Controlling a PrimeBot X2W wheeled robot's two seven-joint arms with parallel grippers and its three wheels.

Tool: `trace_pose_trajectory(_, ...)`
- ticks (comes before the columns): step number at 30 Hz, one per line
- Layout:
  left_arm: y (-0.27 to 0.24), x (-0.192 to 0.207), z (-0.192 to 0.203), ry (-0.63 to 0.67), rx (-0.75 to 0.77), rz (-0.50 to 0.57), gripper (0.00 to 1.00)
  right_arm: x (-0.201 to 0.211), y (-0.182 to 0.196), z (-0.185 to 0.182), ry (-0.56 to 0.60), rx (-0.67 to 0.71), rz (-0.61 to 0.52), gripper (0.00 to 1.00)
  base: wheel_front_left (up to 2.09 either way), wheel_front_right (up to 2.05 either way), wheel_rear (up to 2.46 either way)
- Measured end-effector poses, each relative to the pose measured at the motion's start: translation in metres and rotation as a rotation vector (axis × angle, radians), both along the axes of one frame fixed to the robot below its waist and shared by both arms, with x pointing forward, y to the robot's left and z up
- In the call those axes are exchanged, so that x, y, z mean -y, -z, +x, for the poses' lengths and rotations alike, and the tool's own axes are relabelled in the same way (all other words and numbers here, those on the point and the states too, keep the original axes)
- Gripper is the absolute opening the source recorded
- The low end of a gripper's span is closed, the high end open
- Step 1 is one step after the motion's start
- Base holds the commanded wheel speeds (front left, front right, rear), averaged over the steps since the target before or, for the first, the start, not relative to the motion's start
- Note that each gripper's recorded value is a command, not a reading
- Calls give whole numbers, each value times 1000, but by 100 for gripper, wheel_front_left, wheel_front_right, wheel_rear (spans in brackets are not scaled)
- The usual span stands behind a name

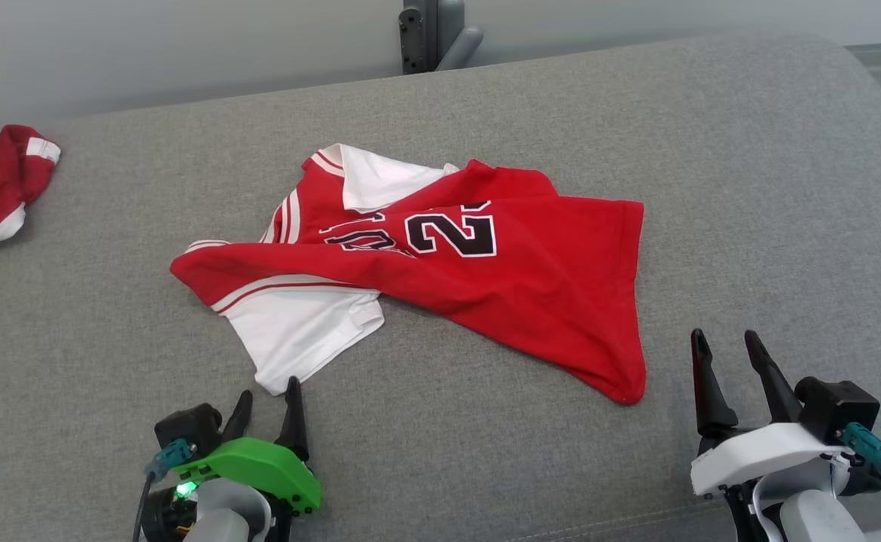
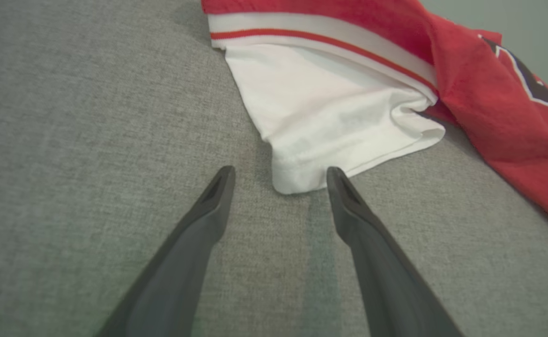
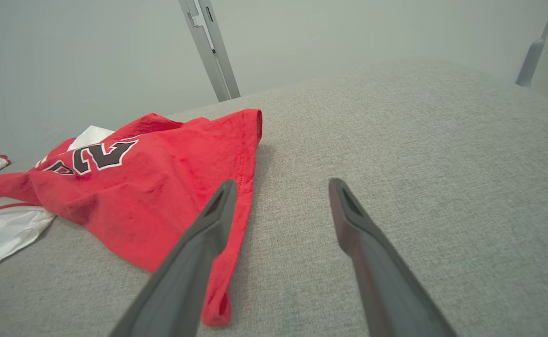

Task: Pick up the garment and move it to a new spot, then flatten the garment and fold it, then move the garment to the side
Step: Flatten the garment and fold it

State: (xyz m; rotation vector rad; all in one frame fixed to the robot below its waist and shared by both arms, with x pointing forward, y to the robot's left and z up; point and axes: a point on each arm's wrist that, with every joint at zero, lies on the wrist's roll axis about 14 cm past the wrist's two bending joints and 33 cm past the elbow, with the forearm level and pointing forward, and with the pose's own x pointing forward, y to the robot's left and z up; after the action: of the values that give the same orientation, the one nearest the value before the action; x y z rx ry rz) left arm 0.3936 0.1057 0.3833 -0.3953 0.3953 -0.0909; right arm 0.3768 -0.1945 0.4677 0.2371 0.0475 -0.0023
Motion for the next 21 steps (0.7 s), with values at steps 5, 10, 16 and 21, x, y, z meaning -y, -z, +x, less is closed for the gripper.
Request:
trace_pose_trajectory(5, 7, 2, 5, -11, -29, -38, 98, 4, 4, 1, 12, -10, -2, 100, 0, 0, 0)
trace_pose_trajectory(10, 6, 8, 10, -7, -30, -82, 7, 6, 5, 2, 19, -15, -3, 100, 0, 0, 0)
trace_pose_trajectory(16, 6, 15, 6, 21, -33, -91, 0, 4, 5, 4, 17, -13, 0, 100, 0, 0, 0)
trace_pose_trajectory(21, -16, 14, 16, 10, 42, -116, 0, 3, 3, 6, 18, -6, 2, 100, 0, 0, 0)
